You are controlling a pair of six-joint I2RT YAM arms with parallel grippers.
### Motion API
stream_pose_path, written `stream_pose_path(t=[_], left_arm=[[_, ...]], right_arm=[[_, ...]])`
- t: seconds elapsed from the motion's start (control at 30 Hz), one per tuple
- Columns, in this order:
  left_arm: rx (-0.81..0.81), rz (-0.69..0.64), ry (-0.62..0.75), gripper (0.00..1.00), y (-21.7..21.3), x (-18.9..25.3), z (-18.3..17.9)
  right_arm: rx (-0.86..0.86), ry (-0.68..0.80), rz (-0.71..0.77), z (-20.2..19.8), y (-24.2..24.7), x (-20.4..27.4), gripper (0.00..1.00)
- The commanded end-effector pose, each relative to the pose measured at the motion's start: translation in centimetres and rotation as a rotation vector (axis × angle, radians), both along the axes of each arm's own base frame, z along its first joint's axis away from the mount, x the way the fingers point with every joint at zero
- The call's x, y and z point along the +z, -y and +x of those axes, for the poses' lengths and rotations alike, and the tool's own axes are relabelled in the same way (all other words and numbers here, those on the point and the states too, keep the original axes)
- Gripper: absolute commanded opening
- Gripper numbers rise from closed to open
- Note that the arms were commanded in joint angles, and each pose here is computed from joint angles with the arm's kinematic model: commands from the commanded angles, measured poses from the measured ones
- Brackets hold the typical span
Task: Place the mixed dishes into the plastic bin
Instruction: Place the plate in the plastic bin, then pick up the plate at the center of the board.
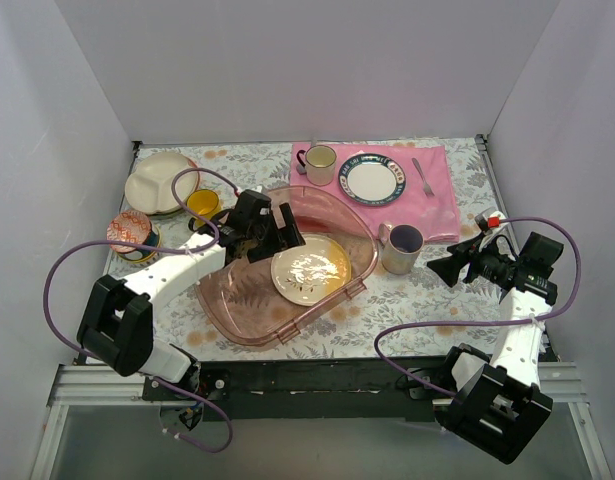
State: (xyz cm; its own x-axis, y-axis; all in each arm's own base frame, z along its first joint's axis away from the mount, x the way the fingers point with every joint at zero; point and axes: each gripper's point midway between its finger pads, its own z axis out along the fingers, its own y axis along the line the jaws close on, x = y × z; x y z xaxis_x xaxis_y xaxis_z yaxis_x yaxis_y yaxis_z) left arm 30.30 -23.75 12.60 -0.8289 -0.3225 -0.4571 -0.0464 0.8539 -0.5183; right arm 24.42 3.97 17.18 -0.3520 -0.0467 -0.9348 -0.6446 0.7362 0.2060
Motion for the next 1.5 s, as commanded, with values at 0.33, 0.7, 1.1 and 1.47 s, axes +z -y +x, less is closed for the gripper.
stream_pose_path(t=[0.33, 0.7, 1.1, 1.47], left_arm=[[-0.045, -0.031, 0.331, 0.98, -1.2, 11.4, 2.8], [0.011, 0.051, 0.479, 0.98, -6.4, 17.7, 7.5], [0.137, 0.28, 0.393, 0.98, -14.1, 14.8, 15.2], [0.216, 0.464, 0.255, 0.95, -19.3, 8.3, 20.5]], right_arm=[[0.015, 0.043, -0.017, 0.1, 0.0, 1.0, 0.82], [0.021, 0.046, -0.015, 0.0, -0.1, 1.1, 0.82], [0.027, 0.032, -0.001, 0.1, -0.1, 0.8, 0.82], [0.027, 0.004, 0.01, 0.5, 0.1, 0.1, 0.82]])
